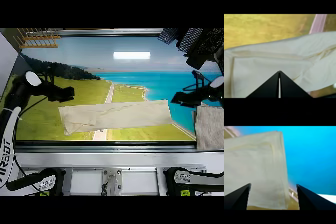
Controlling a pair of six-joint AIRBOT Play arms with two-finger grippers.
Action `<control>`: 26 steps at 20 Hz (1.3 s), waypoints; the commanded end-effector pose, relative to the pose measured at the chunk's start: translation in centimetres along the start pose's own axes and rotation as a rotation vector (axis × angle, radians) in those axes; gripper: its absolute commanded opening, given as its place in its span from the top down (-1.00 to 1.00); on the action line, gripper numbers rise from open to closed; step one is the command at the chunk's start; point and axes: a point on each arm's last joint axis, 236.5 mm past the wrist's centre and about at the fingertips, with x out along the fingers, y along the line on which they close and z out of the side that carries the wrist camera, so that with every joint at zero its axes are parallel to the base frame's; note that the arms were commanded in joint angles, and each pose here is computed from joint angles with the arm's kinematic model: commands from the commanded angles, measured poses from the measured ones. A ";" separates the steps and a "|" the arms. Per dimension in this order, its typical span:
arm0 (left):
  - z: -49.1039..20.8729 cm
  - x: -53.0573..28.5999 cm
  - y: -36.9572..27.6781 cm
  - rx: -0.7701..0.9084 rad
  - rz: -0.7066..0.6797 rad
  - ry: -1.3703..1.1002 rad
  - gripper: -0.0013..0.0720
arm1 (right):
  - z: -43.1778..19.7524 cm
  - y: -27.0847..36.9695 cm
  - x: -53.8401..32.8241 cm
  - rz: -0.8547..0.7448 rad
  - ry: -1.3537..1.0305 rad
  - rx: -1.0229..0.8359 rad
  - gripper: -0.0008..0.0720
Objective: Fold the clothes and pants, and hang the long-sleeved shirts on hangers.
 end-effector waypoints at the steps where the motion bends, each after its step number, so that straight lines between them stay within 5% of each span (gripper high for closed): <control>1: -3.5 3.1 -3.3 -0.001 -0.030 0.024 0.95 | -4.2 -3.7 2.4 0.073 0.092 0.113 -0.71; 11: -6.8 9.5 -13.6 0.079 -0.183 0.113 0.95 | -5.2 2.4 8.0 0.346 0.206 0.131 -0.70; 12: -6.5 9.7 -14.2 0.090 -0.188 0.111 0.95 | -5.4 3.1 8.4 0.354 0.221 0.120 -0.61; 14: -6.1 10.1 -15.1 0.106 -0.194 0.109 0.95 | -5.6 4.2 8.8 0.361 0.234 0.096 0.11; 17: -5.8 10.9 -15.7 0.113 -0.196 0.113 0.95 | -5.7 5.1 8.8 0.368 0.240 0.078 0.93; 26: -7.3 14.9 -16.7 0.054 -0.220 0.157 0.95 | -4.7 5.8 -2.8 0.214 0.233 -0.112 0.96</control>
